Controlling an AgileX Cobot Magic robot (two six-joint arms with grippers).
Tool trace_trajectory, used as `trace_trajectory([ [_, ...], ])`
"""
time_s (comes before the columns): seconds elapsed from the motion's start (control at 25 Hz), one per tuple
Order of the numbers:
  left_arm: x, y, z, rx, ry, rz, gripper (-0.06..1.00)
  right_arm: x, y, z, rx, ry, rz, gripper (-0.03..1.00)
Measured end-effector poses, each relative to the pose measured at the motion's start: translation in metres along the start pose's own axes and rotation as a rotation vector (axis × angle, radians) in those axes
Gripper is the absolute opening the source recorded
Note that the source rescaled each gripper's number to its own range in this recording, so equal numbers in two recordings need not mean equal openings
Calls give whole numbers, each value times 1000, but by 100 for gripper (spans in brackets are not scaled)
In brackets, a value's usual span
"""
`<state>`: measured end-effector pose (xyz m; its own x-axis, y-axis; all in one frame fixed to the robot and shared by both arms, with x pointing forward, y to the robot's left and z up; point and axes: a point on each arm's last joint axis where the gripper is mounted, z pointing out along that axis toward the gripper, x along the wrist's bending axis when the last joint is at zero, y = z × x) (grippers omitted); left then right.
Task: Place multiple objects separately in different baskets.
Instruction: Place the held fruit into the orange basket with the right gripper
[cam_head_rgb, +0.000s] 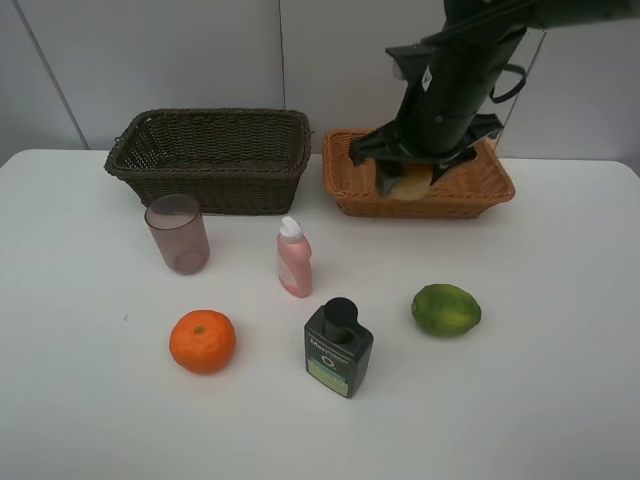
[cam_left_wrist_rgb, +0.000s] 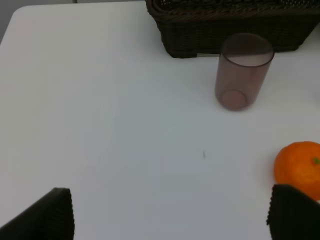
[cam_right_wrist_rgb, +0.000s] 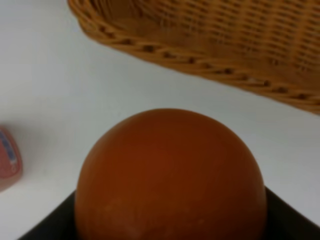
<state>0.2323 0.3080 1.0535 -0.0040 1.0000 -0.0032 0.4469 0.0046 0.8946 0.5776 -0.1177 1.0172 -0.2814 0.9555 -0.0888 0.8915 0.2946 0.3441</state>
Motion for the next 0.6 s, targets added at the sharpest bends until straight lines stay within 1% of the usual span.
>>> trace_trajectory([
  [0.12,0,0,0,0,0,0,100,-7,18,5,15,5,22,39],
  [0.36,0,0,0,0,0,0,100,-21,54,29,15,23,69,39],
  [0.6,0,0,0,0,0,0,100,-41,71,63,3,22,128,39],
])
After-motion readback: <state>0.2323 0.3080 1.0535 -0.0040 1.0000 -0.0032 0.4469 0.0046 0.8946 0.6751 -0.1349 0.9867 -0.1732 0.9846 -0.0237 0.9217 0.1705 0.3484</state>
